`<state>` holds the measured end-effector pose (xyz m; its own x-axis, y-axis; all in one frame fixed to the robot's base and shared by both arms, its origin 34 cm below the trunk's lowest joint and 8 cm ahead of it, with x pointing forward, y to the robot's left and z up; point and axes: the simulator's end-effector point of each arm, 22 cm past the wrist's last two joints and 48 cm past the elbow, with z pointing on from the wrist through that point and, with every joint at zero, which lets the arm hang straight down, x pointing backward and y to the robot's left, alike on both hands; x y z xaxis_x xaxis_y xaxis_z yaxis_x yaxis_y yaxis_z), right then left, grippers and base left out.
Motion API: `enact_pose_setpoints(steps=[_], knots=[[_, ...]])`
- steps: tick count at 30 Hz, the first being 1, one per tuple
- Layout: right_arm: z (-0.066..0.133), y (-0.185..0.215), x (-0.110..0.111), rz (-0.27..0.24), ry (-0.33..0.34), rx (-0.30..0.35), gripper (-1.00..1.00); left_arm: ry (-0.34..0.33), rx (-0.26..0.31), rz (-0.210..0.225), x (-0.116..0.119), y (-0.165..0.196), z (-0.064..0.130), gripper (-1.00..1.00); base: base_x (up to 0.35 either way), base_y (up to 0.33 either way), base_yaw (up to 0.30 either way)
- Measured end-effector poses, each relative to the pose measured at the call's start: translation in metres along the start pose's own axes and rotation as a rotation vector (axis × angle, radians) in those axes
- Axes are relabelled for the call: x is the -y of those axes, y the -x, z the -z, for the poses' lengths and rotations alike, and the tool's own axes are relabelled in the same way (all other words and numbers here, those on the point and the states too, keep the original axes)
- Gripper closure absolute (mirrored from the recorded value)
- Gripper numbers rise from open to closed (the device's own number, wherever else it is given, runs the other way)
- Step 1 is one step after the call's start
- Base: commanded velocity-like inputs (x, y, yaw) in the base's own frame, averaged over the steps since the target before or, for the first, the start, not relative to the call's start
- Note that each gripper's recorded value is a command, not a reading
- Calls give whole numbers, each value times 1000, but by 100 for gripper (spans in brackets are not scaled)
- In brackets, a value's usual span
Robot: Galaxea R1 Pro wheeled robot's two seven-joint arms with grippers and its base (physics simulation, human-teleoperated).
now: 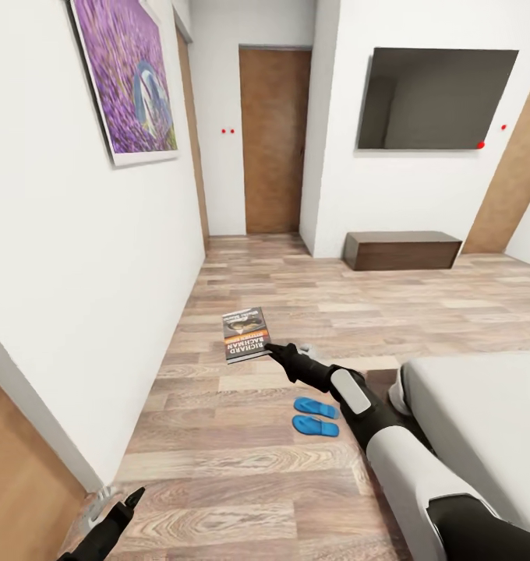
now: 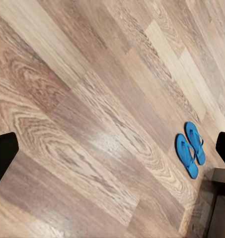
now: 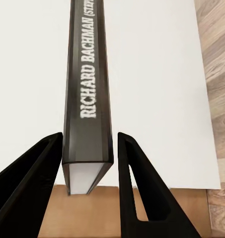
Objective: In the bedroom, move the book from the bed onto either nightstand, and place the two sandals side by side next to the bed.
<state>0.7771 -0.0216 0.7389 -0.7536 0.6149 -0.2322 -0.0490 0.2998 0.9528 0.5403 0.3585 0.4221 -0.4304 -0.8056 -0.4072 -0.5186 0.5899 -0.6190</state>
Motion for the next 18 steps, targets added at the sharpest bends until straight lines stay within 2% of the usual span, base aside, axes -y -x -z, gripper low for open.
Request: enact_pose_setpoints(steps=[11, 18], knots=[[0, 0, 0, 2, -1, 0, 100, 0, -1, -1, 0, 0, 0, -100, 0, 0, 237], [0, 0, 0, 1, -1, 0, 100, 1, -2, -3, 0, 0, 0, -100, 0, 0, 182]])
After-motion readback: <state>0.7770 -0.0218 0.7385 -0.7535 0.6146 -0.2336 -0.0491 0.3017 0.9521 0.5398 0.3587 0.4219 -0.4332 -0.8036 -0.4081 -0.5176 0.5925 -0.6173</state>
